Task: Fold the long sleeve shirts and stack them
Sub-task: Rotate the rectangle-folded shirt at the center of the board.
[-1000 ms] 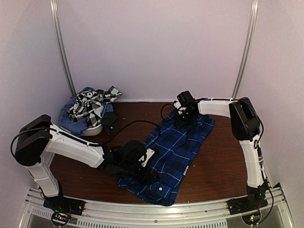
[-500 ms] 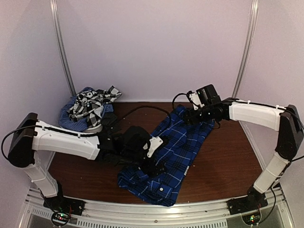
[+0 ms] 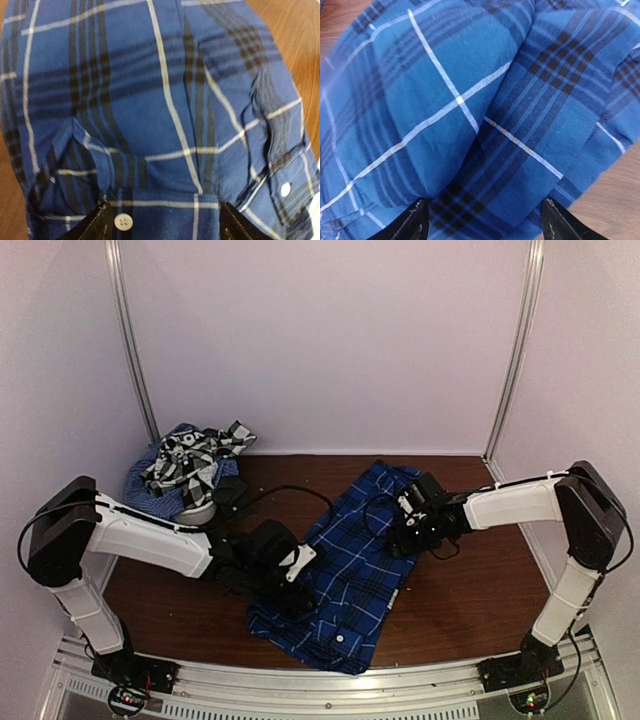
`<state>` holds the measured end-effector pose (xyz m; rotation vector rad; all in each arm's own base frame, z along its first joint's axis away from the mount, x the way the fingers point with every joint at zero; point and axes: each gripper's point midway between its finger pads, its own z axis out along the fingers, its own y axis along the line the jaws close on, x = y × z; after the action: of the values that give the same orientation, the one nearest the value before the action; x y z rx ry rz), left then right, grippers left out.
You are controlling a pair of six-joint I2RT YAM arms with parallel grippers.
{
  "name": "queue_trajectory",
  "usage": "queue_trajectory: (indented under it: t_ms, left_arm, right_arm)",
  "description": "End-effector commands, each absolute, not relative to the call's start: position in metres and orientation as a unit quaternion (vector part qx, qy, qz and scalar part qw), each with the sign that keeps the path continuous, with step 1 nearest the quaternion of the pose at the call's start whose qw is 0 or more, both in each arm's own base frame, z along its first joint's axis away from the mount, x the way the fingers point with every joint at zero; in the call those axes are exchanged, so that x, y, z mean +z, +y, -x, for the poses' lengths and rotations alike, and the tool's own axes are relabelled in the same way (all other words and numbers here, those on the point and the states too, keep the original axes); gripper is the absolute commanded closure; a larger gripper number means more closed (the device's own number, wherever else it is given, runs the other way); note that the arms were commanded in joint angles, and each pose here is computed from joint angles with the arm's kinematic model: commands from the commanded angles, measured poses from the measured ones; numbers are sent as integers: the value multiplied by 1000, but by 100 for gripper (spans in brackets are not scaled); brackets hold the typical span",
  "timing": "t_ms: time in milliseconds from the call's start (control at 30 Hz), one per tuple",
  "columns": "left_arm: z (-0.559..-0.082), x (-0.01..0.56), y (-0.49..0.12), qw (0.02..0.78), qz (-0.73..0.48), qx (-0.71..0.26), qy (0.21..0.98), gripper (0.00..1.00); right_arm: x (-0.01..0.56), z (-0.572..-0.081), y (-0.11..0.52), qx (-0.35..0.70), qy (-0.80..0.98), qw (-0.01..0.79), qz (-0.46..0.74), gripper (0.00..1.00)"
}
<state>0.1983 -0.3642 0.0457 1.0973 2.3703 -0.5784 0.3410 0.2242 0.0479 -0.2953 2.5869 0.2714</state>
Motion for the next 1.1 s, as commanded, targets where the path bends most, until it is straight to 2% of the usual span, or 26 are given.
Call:
queue_trajectory:
  t_ms: [0,167,467,600,800,900,1067]
  left_arm:
    - [-178,25,-358,194,-397,-235,866,30]
    - [-154,11,-362,162,-411,-253,861,38]
    - [-121,5,-420,132,-456,-293,830,40]
    - [-137,8,-448,155,-460,-287,826,35]
    - [-182,34,-465,244,-461,-223,823,21]
    - [-194,65,-463,296,-461,-211,810,17]
    - [-186,111,-452,344,-477,-242,772,9]
  right_arm:
    - [34,-358,222,83,958,259,94,22]
    - [15,-373,209,58,965,239,86,22]
    - [1,-421,187,4,965,242,105,22]
    - [9,-450,190,3,961,252,113,22]
    - [49,-474,195,5,952,281,123,21]
    - [86,-468,193,20,942,314,113,20]
    - [120,-422,179,52,936,334,98,19]
